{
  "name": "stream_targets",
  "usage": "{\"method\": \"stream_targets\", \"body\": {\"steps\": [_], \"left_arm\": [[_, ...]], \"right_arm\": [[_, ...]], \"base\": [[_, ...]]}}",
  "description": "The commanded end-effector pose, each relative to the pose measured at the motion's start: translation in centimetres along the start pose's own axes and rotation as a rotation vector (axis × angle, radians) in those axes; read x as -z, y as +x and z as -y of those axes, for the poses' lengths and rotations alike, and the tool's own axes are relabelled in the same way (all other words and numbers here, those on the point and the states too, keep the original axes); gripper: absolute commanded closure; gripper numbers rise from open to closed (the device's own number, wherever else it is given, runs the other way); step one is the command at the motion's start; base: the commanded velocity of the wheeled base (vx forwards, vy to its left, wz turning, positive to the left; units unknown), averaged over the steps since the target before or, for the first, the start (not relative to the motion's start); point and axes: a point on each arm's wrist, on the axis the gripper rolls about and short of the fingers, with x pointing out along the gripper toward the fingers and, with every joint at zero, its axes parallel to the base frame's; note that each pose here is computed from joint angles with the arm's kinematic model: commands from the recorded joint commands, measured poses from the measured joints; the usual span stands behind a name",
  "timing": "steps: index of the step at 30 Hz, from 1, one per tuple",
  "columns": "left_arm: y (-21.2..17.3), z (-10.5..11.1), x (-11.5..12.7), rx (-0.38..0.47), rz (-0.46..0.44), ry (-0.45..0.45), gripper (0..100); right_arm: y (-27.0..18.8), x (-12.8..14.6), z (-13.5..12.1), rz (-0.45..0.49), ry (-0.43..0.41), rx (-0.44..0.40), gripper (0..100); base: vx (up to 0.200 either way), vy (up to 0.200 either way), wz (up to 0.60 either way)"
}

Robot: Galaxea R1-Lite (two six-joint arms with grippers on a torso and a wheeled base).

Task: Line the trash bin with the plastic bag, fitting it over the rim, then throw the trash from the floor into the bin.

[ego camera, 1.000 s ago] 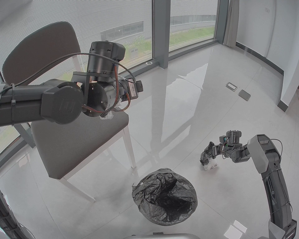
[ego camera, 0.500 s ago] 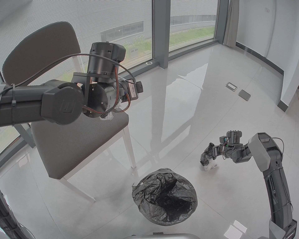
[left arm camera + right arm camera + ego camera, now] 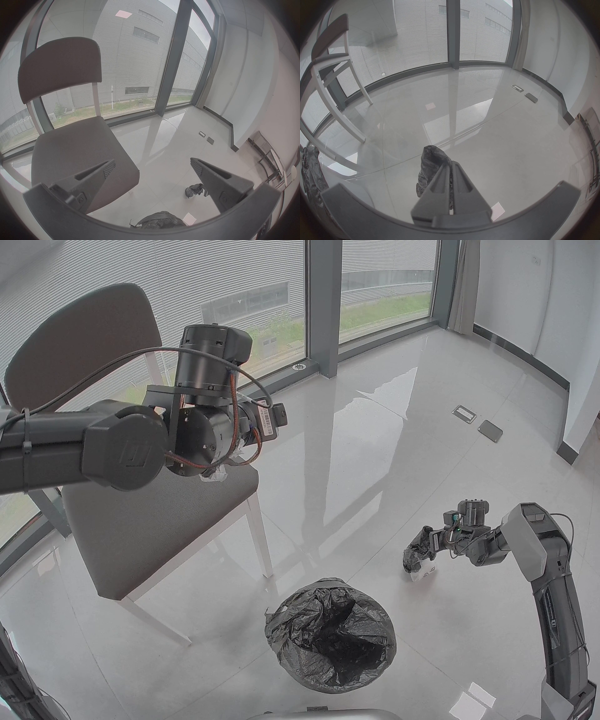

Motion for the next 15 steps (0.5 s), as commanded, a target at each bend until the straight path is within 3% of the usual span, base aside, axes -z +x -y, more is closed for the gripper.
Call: {"method": "stream_targets", "body": {"steps": [1,7,8,15], "left_arm": [[0.2,0.04,0.18,-0.002,-0.004,0.002,0],[0.28,0.22,0.38,0.001,-0.009,0.002,0],[0.28,0.22,0.38,0.001,-0.009,0.002,0],[0.47,0.28,0.5,0.001,-0.009,0.002,0]], "right_arm": [[-0.31,-0.55,0.05,0.007,-0.003,0.001,100],[-0.2,0.37,-0.1,-0.022,0.0,-0.004,100],[-0.16,0.32,-0.08,-0.02,-0.002,-0.004,0],[0.25,0.01,0.39,0.005,0.004,0.006,0]], "base": [[0.0,0.0,0.0],[0.0,0.0,0.0],[0.0,0.0,0.0],[0.0,0.0,0.0]]}}
